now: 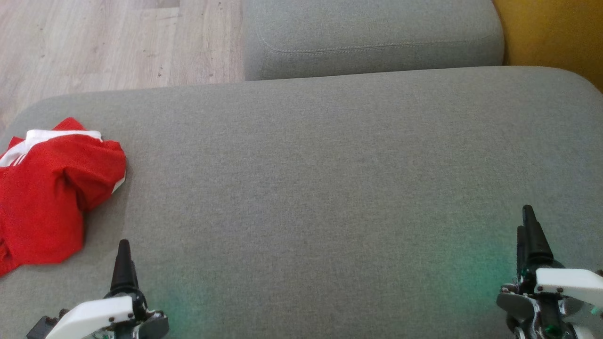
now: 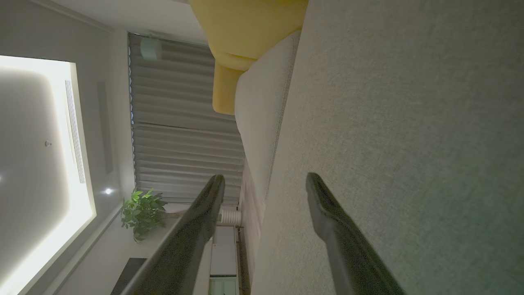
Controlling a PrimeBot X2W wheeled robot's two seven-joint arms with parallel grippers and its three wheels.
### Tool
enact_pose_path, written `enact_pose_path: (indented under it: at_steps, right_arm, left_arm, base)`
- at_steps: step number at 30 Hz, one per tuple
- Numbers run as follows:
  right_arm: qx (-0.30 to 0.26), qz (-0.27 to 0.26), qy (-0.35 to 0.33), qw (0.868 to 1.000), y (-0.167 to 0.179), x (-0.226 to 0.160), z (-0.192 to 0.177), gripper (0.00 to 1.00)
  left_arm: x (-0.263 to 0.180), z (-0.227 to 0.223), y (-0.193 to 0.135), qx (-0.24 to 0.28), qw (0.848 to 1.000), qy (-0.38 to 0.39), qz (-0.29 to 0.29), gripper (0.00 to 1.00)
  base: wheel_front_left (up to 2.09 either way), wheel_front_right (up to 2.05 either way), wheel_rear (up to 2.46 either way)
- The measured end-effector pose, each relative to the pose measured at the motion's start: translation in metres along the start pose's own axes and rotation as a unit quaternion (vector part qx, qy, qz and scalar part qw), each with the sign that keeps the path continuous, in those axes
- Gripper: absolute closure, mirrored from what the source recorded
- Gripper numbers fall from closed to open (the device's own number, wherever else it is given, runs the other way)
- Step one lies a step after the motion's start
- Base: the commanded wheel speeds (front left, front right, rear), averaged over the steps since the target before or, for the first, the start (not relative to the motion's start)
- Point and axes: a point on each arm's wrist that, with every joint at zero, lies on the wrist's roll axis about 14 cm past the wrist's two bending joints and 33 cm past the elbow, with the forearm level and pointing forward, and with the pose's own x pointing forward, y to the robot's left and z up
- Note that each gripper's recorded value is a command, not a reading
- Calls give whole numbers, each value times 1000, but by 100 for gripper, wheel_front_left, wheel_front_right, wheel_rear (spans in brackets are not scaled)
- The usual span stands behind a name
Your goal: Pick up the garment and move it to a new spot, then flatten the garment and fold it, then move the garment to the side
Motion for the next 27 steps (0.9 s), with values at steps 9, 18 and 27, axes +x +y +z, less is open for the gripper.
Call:
enact_pose_path:
  at_steps: [9,18,27]
  right_arm:
    - [-69,15,5,998,11,2,-5,0]
    - [-155,28,11,987,19,3,-13,0]
    - [-237,36,16,971,22,3,-20,0]
  left_arm:
    - [-1,1,0,51,999,-5,2,0]
    - [-1,-3,1,124,992,0,6,0]
    - [-1,-5,2,191,982,-1,8,0]
  base:
    - [0,0,0]
    - [0,0,0]
    - [0,0,0]
